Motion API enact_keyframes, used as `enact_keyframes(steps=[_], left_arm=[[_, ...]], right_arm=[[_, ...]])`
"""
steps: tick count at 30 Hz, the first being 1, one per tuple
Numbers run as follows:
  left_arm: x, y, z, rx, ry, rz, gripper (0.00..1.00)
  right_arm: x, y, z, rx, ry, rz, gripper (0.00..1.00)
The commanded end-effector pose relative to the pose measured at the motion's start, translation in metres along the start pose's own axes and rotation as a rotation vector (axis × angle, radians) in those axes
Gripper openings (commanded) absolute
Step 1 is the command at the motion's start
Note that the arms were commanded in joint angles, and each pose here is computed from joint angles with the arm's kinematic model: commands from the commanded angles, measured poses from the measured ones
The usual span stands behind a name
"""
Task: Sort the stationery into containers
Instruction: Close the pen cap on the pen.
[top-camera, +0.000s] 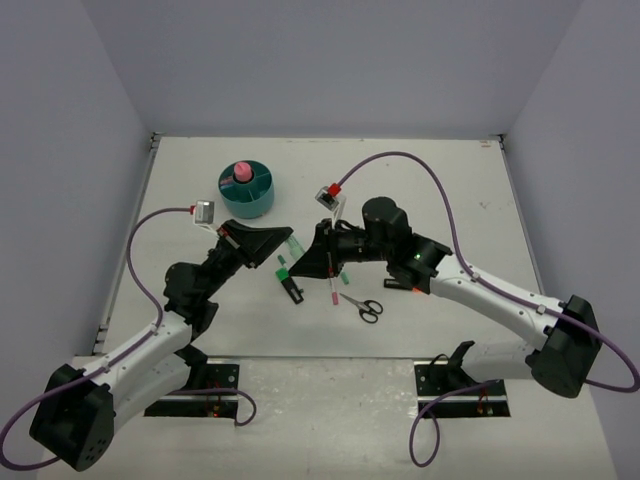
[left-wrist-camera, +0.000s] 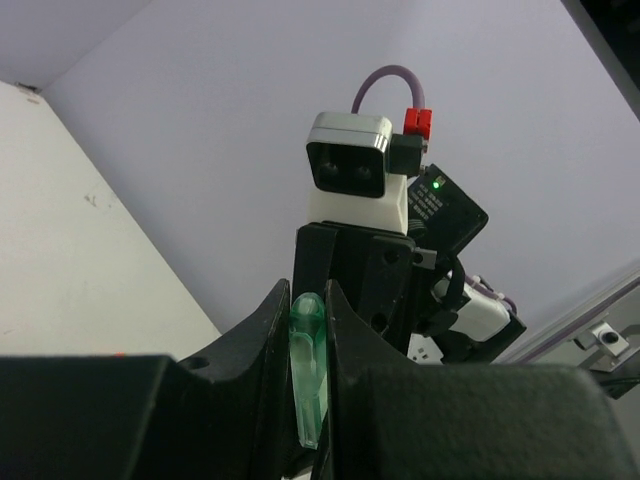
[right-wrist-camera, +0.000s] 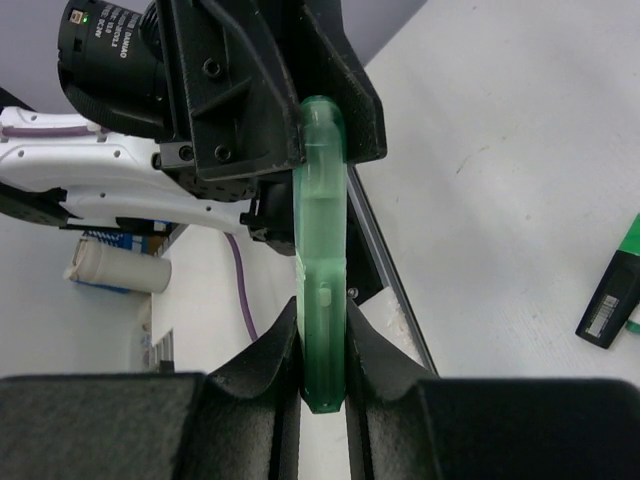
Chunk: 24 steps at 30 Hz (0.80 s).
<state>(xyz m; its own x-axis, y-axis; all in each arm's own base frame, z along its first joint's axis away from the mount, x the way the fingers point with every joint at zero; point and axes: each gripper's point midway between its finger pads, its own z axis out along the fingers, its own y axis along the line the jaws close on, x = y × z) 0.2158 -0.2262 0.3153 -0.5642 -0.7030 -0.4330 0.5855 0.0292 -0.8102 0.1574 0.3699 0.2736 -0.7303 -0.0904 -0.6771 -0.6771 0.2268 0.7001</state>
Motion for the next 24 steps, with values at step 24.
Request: enact_keyframes(steps=[24], left_arm=[[0.034, -0.026, -0.012, 0.017, 0.373, 0.368, 0.32]], right_arm=[[-0.01, 0.032, -0.017, -0.164, 0.175, -0.282, 0.0]])
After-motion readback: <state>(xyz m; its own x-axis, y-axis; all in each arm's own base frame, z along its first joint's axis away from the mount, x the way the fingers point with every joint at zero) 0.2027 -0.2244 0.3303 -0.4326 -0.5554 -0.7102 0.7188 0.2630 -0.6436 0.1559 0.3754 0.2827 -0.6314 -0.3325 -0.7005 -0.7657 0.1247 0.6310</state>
